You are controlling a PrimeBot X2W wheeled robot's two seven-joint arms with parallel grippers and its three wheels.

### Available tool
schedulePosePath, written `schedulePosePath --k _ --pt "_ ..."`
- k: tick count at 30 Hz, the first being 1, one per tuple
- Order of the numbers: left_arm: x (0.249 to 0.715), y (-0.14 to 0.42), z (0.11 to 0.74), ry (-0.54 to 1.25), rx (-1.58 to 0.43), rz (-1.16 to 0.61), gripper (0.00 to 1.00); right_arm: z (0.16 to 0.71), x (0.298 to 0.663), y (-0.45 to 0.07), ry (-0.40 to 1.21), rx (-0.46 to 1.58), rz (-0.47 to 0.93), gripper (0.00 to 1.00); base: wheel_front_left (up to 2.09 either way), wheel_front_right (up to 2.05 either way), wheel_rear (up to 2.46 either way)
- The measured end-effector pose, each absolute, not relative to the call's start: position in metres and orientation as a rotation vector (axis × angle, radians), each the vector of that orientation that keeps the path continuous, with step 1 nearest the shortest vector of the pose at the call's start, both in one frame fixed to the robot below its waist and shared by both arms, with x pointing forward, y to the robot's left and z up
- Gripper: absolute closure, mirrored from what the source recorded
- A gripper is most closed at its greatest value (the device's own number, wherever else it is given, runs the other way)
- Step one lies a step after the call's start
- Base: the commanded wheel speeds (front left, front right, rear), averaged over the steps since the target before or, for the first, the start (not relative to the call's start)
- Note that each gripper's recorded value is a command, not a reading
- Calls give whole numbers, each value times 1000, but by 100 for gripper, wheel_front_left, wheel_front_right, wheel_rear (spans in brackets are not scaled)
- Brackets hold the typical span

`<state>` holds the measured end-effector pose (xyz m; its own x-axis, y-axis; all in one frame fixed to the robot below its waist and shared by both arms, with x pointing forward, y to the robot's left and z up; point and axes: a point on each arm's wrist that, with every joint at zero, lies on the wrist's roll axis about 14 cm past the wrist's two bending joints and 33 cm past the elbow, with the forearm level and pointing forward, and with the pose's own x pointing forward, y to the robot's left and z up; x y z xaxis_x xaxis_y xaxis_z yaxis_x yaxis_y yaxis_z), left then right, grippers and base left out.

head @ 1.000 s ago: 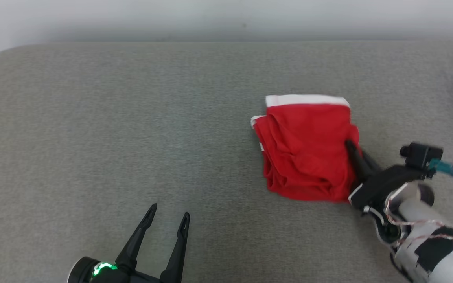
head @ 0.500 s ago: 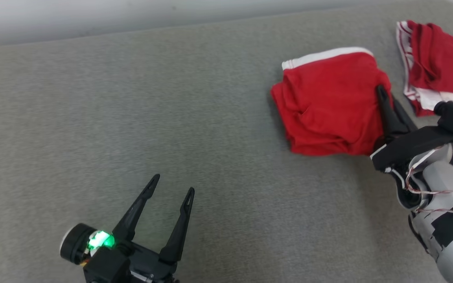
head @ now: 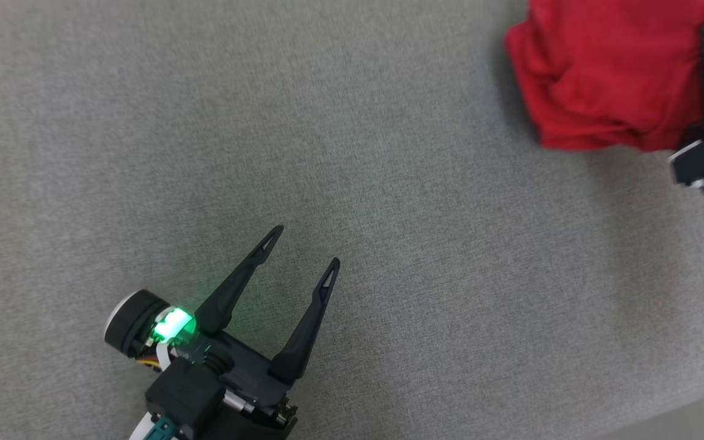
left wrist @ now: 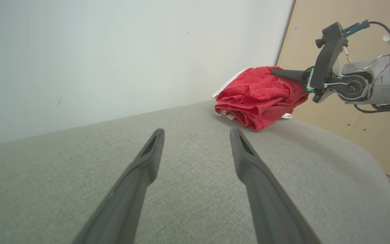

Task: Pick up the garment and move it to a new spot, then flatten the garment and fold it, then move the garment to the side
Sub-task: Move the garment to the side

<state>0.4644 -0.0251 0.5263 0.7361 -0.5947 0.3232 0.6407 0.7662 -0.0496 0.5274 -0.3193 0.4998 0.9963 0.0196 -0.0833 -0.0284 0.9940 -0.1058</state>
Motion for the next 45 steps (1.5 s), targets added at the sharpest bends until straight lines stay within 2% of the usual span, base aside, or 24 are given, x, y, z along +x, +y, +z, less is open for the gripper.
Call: schedulePosePath --k 12,20,30,32,33,39,42,45 --pt "481 -32 491 -254 -197 -711 0 498 543 -392 138 -326 -83 100 0 0 0" --pt "489 -19 482 -243 -185 -676 0 471 544 -420 223 -364 -148 100 0 0 0" --pt "493 -14 478 -239 -181 -664 0 459 549 -447 246 -398 -256 100 0 0 0" --pt "493 -14 478 -238 -183 -665 0 450 548 -446 271 -404 -260 50 0 0 0" --pt "493 -14 479 -238 -182 -665 0 448 547 -448 280 -408 -273 0 0 0 0" --pt "499 0 480 -223 -186 -589 0 476 546 -461 218 -443 -347 0 0 0 0" --pt "505 19 482 -205 -203 -503 0 498 558 -419 84 -421 -281 0 0 0 0" --pt "504 33 487 -196 -203 -447 0 512 551 -390 5 -389 -234 0 0 0 0"
